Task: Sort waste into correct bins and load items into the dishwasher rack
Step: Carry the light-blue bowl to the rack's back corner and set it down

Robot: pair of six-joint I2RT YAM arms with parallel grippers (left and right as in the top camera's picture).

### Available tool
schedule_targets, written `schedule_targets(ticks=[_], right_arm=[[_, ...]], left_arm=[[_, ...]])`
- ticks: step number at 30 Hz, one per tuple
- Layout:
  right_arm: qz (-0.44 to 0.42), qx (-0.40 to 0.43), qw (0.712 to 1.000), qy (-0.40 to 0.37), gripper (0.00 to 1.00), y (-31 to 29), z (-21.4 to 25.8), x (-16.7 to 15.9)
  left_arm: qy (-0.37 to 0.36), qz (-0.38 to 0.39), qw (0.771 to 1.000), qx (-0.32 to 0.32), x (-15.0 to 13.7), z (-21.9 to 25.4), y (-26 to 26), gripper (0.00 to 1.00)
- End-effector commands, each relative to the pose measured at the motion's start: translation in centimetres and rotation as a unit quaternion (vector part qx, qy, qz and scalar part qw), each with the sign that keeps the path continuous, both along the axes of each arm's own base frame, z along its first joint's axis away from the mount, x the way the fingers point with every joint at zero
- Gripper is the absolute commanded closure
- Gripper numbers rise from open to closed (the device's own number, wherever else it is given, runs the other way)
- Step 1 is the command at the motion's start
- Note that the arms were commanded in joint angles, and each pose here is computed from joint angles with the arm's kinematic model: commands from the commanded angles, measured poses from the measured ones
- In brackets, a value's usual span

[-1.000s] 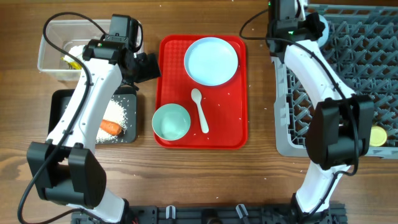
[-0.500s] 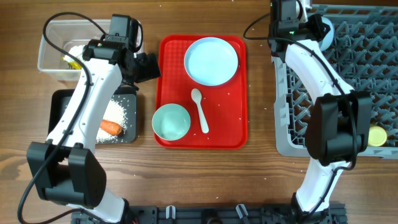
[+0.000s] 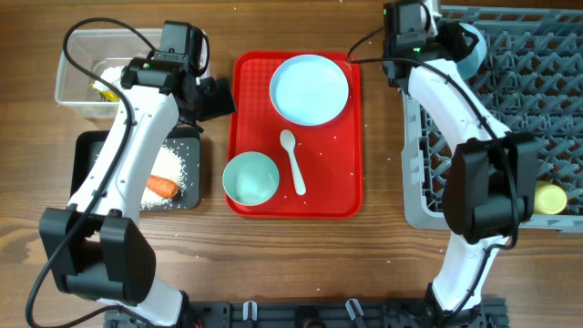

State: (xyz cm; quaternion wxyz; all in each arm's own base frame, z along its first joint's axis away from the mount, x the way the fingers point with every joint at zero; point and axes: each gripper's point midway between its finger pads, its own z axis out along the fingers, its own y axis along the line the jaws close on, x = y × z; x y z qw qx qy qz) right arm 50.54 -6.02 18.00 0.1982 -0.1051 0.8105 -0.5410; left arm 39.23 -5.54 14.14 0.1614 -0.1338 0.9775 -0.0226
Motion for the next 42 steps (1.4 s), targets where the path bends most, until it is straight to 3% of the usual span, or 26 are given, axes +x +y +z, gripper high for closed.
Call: schedule_targets(ticks=[1,4,15,16,17,19,21,25,27,29,31,34,39,42], right_arm=[[0.013,-0.001,1.000,0.011,0.36,1.4,-1.1,0.3],[0.028,-0.004,1.000,0.013,0.30,3.0,-1.0,0.3],[0.028,0.014,0.999,0.017,0.31,4.4,-2.0,-0.7],[0.022,0.017,0.999,0.028,0.28,4.5,-2.5,-1.4],[0.019,0.041,0.998,0.031,0.17,5.1,-3.4,-2.2],[0.017,0.135,0.990,0.036,0.03,6.9,-5.6,-3.3],[0.007,0.335,0.942,0.011,0.00,9.7,-6.5,-3.7],[0.032,0.545,0.835,-0.070,0.00,10.8,1.0,-2.8],[0.045,0.596,0.792,-0.121,0.02,9.1,5.0,-2.6],[0.032,0.628,0.755,-0.184,0.14,5.0,8.1,-2.4],[-0.015,0.629,0.743,-0.228,0.25,-0.2,7.9,-2.2],[-0.057,0.623,0.741,-0.243,0.28,-4.3,4.9,-1.0],[-0.109,0.644,0.730,-0.200,0.31,-6.0,-2.6,0.4],[-0.125,0.655,0.720,-0.190,0.38,-5.8,-4.4,0.7]], left_arm=[[0.009,0.001,1.000,-0.001,-0.1,-0.6,0.0,0.00],[0.009,0.001,1.000,-0.001,-0.1,-0.6,0.0,0.00],[0.009,0.001,1.000,-0.001,-0.1,-0.6,0.0,0.00],[0.009,0.001,1.000,-0.001,-0.1,-0.6,0.0,0.00],[0.009,0.001,1.000,-0.001,-0.1,-0.6,0.0,0.00],[0.009,0.001,1.000,-0.002,-0.1,-0.6,0.0,0.00],[0.009,0.001,1.000,-0.001,-0.1,-0.6,0.0,0.00],[0.009,0.001,1.000,-0.001,-0.1,-0.6,0.0,0.00],[0.009,0.001,1.000,-0.001,-0.1,-0.6,0.0,0.00],[0.009,0.001,1.000,-0.001,-0.1,-0.6,0.0,0.00],[0.009,0.001,1.000,-0.002,-0.1,-0.6,0.0,0.00],[0.009,0.001,1.000,-0.002,-0.1,-0.6,0.0,0.00],[0.009,0.001,1.000,-0.001,-0.1,-0.6,0.0,0.00],[0.009,0.001,1.000,-0.001,-0.1,-0.6,0.0,0.00]])
